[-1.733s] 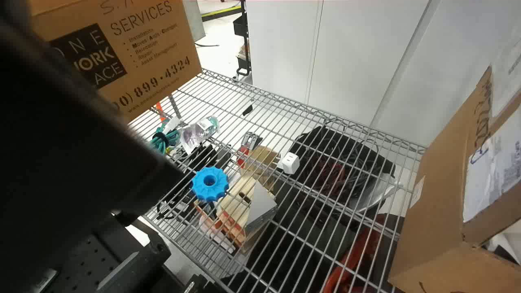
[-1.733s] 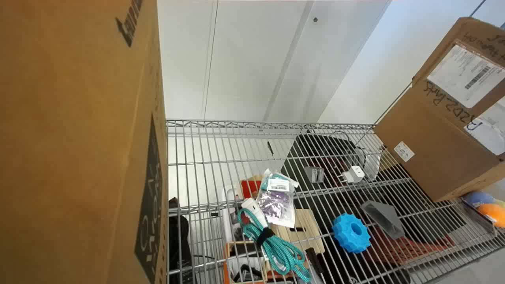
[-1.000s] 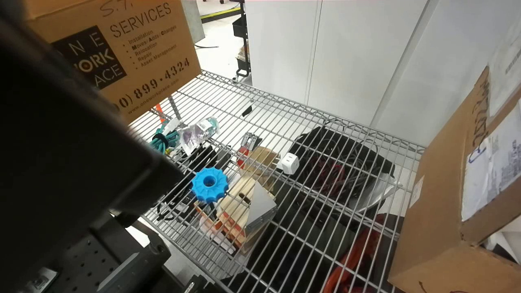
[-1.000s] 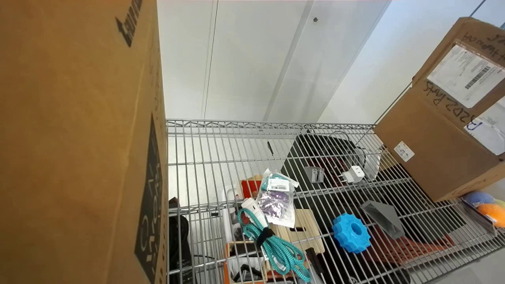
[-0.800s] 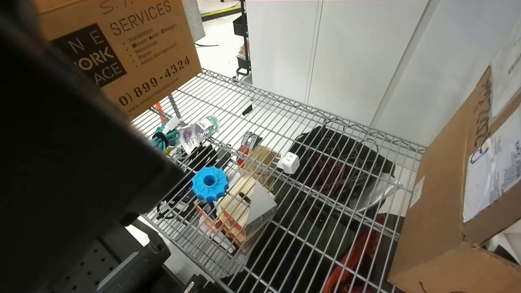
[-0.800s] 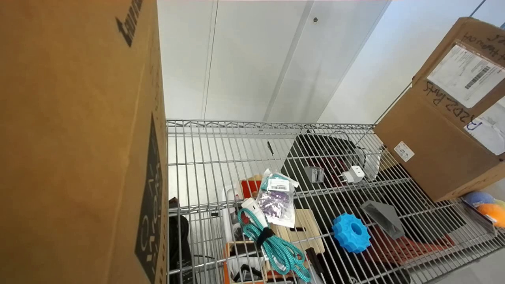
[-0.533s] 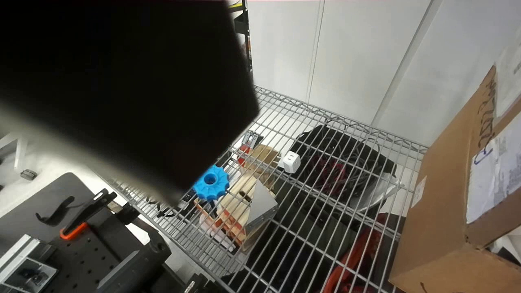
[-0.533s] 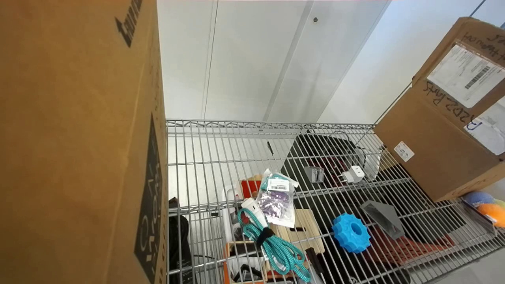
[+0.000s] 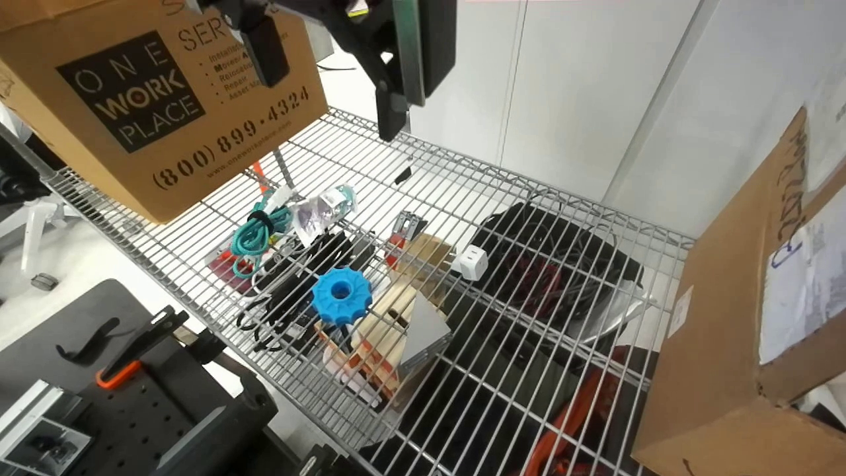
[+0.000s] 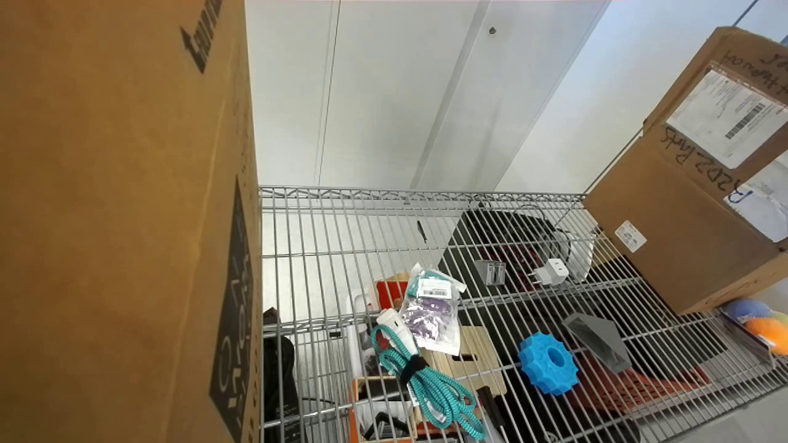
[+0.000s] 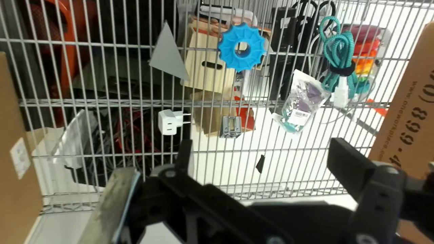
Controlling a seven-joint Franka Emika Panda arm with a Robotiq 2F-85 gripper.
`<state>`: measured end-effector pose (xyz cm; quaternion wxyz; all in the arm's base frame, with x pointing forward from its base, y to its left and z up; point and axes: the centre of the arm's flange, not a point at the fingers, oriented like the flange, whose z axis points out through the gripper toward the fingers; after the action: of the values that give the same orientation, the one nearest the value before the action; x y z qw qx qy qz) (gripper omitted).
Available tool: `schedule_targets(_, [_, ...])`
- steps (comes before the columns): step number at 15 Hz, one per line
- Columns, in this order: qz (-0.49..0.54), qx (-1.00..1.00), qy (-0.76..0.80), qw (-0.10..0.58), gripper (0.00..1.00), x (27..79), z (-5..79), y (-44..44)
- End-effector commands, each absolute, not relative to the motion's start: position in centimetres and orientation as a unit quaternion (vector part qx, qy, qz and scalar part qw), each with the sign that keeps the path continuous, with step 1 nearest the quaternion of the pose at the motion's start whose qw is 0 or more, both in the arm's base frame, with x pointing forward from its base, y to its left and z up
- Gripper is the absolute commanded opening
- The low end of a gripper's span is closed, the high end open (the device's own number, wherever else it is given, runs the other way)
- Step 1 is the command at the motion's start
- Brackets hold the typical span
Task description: Move the plastic to the right
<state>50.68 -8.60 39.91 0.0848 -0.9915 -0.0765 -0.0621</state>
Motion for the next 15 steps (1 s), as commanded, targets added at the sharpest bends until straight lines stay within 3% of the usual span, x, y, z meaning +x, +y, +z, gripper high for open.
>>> schedule_targets(1, [-0.043,-0.987,-0.123,0.093,1.00,56.1,37.4,-6.0])
schedule_targets(4, [-0.025,-0.983,-0.165,0.077,1.00,58.0,35.8,-3.9])
schedule_targets(5, [-0.031,-0.986,-0.139,0.083,1.00,55.9,35.6,-3.8])
schedule_targets(15, [-0.021,-0.984,-0.159,0.078,1.00,57.6,34.2,-3.3])
